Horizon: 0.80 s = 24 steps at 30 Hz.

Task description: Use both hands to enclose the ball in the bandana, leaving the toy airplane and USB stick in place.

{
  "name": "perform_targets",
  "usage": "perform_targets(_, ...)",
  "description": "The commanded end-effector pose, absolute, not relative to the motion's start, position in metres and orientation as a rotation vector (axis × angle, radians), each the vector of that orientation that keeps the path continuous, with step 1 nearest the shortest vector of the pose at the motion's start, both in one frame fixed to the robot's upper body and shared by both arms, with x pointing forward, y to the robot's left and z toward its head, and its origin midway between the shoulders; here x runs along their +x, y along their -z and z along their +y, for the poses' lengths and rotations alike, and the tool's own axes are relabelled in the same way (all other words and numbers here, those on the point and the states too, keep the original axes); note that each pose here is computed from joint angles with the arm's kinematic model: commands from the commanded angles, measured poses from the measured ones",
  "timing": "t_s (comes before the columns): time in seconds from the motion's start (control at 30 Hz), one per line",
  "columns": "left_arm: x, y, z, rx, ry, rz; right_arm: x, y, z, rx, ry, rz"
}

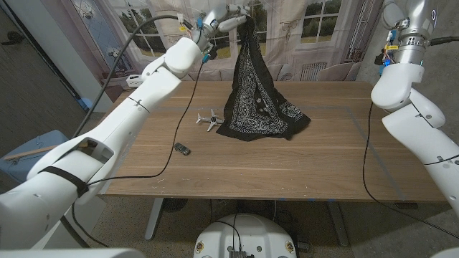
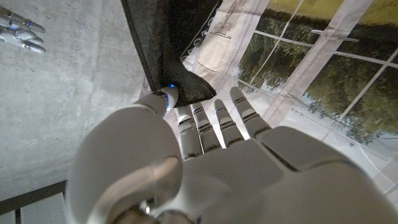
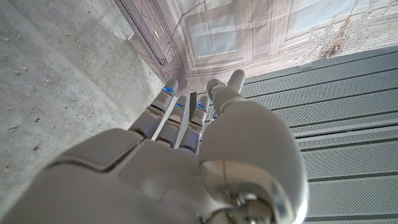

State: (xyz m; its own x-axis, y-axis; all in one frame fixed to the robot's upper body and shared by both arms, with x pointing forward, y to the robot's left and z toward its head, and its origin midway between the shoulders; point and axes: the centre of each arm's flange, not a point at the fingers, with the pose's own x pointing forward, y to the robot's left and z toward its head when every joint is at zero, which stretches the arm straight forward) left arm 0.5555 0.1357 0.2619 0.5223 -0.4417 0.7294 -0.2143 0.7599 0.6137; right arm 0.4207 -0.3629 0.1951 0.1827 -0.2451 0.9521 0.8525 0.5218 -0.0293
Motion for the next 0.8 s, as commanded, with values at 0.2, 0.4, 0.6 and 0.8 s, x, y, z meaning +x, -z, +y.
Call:
perform_targets(0.2,0.623,-0.252,0.135,0.781,-0.044,-0.783,0.436,-0.188,-0.365,-0.682,0.783,-1.129)
perform_targets(0.4,0.629,-0.266,0.117,0.860,-0.121,-0.764,0.441,-0.180,-0.369,-0.688,0.770,-1.110)
perform_targets(0.6,0.635,-0.270,0.105,0.892,-0.130,-0.759,0.446,-0.169,-0.375,-0.767,0.703,-0.990)
perform_targets(0.8,0.642,-0.268,0.103,0.880,-0.122,-0.738,0.464,-0.156,-0.378,-0.911,0.581,-0.818)
